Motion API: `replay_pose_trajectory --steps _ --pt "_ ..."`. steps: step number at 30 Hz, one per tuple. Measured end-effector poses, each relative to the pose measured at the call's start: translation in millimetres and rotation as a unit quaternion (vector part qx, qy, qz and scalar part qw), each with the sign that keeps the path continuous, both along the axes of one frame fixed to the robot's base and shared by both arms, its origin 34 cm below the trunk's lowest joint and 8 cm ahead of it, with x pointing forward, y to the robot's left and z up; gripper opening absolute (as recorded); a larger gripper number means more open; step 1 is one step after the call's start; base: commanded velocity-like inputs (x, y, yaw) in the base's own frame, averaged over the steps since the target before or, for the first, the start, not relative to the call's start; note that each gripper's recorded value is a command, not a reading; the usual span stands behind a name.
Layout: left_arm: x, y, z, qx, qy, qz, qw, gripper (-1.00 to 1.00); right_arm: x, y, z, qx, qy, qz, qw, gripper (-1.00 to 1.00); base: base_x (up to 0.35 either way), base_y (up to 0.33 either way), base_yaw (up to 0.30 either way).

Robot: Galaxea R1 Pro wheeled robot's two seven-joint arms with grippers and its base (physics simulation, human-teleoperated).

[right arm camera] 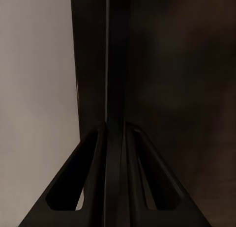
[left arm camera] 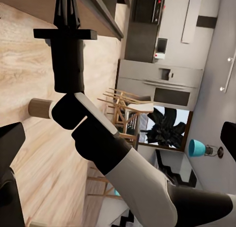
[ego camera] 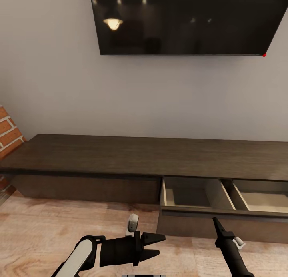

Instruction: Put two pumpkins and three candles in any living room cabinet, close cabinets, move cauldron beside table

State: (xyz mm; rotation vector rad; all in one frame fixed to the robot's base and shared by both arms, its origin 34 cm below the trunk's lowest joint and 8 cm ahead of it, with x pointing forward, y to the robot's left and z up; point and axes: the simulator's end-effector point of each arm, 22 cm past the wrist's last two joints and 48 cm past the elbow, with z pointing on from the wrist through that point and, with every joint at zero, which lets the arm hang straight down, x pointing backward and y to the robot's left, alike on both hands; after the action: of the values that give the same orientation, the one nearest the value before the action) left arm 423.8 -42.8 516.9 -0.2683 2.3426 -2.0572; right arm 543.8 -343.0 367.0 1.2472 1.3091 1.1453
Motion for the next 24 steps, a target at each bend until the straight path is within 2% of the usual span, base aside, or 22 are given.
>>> replay_pose_trajectory --steps 24 --pt "-0.7 -0.3 0.0 0.0 0.0 -0.001 1.0 1.0 -0.2 0.3 -0.1 -0.001 0.0 0.001 1.0 -1.0 -0.041 0.0 0.0"
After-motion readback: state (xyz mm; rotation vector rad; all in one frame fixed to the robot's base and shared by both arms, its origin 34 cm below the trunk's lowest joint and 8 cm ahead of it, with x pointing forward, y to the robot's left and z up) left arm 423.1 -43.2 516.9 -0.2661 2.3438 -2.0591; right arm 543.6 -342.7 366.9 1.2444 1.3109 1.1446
